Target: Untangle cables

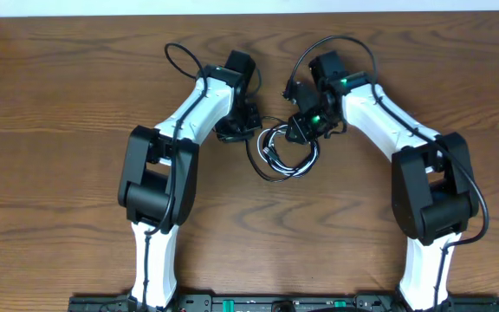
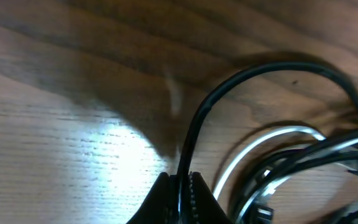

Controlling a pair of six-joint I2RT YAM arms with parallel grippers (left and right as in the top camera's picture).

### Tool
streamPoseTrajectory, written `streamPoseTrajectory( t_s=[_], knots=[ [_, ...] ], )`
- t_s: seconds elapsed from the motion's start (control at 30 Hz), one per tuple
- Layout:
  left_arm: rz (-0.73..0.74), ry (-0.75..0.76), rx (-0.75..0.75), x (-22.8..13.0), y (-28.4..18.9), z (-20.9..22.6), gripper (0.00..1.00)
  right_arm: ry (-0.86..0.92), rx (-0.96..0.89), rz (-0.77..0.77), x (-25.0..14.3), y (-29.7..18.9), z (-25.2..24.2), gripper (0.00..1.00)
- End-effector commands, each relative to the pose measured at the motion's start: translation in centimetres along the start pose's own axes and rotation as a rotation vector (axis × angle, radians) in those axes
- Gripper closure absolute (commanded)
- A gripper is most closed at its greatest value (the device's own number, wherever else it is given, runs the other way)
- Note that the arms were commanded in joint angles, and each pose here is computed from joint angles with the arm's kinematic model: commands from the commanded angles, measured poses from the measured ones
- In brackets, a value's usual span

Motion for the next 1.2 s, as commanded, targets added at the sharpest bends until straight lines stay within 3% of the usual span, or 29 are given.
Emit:
streamPoseTrajectory(
  t_s=[0.0,0.23,0.37,0.6,0.8,0.87,1.17],
  knots=[
    [0.049,-0.002,-0.006,-0.4,0.9,0.2,0.93,-0.031,-0.044,0.031,-0.3,0.5,-0.3,0.67],
    [0.054,0.004,-0.013,-0.6,0.9,0.0,0.93,-0.108,-0.141,0.079,-0.6,0.5,-1.1,0.55],
    [0.054,0.004,-0.013,-0.6,0.9,0.0,0.92,-0.129,-0.15,0.061,-0.3,0.6,-1.3,0.53],
    [0.049,0.006,-0.018,-0.5,0.9,-0.1,0.92,-0.117,-0.169,0.122,-1.5,2.7,-2.0,0.63],
    [0.049,0.006,-0.018,-0.5,0.9,-0.1,0.92,-0.108,-0.177,0.126,-1.7,3.3,-2.3,0.82],
    [0.049,0.006,-0.018,-0.5,0.9,-0.1,0.92,-0.098,-0.183,0.112,-1.4,3.2,-2.4,0.97],
    [0.047,0.006,-0.016,-0.5,0.9,-0.1,0.92,-0.014,-0.074,0.031,-0.6,0.3,-1.2,0.99]
  ],
)
Point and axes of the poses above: each gripper's point midway between its finger pads, its own y axis out along the fingers, its own z axis along the line the jaws close on, x = y × z, the point moved 9 cm from there along -y, back along the fingers, and after that the axes turned 12 degrees about -y, right-handed, at the moved point
